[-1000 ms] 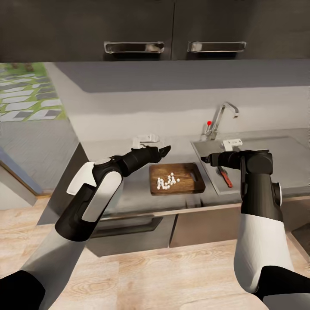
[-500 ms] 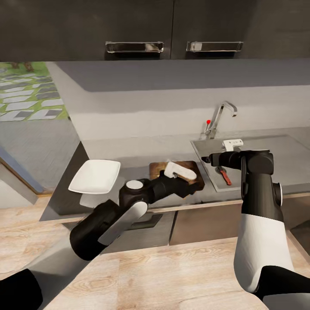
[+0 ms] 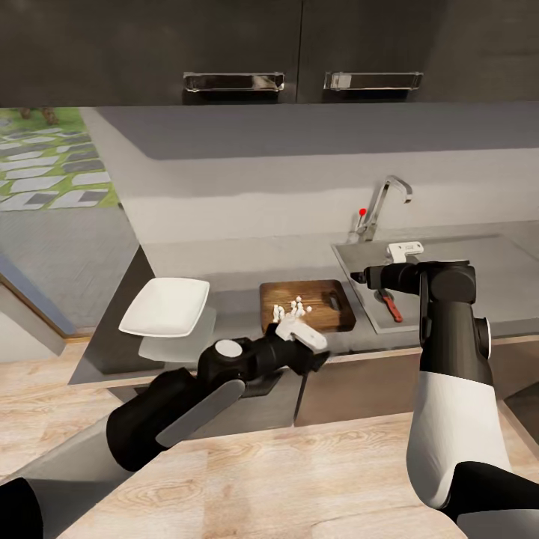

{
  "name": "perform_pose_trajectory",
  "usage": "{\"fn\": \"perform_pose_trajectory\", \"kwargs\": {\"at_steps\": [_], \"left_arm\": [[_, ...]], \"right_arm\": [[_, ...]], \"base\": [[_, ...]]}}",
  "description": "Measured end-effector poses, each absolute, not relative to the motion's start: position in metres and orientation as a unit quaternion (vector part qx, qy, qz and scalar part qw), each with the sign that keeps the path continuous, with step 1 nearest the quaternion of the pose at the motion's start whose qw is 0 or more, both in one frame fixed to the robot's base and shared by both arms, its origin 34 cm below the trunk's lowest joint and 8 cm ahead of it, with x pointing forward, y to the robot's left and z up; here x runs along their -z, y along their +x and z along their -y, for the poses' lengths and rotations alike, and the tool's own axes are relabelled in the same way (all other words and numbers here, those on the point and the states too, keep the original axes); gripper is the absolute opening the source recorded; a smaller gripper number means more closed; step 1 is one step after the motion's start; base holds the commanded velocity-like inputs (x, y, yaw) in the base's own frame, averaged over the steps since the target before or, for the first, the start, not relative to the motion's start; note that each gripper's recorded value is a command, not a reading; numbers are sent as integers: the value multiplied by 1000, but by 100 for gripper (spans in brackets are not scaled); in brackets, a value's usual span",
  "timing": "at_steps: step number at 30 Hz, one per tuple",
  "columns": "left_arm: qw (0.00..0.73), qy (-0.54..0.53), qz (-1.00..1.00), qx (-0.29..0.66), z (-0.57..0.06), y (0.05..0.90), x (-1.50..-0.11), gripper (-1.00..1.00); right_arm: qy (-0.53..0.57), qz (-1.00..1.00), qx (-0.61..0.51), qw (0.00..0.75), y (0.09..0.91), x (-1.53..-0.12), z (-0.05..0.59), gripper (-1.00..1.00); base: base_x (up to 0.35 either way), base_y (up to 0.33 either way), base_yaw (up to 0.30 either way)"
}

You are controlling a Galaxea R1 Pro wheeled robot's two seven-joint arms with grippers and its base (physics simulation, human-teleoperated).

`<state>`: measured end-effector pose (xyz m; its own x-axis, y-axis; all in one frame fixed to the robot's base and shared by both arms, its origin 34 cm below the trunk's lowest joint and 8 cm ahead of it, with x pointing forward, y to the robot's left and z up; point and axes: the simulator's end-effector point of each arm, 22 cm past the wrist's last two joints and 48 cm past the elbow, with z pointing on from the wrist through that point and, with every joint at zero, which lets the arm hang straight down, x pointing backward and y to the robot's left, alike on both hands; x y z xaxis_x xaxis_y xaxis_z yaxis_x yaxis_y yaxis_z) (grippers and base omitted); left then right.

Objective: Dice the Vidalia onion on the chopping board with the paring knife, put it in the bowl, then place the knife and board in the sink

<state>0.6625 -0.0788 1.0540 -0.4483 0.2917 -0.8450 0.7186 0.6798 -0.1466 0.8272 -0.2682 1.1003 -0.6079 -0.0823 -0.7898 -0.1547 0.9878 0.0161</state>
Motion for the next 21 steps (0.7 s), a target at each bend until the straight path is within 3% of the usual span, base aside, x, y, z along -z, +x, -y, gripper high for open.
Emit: {"fn": "perform_pose_trajectory", "kwargs": {"at_steps": [7, 14, 21], "left_arm": [[373, 307, -835, 265, 61, 642, -1019, 100], [276, 315, -857, 300, 60, 542, -926, 100], [152, 180, -921, 309, 0, 418, -790, 100]], "right_arm": [[-66, -896, -41, 438, 827, -1101, 268, 100], [-66, -896, -41, 438, 827, -1101, 268, 100], [-65, -896, -42, 437, 827, -1100, 269, 100]], "base": [[0, 0, 0], [0, 0, 0], [0, 0, 0]]}}
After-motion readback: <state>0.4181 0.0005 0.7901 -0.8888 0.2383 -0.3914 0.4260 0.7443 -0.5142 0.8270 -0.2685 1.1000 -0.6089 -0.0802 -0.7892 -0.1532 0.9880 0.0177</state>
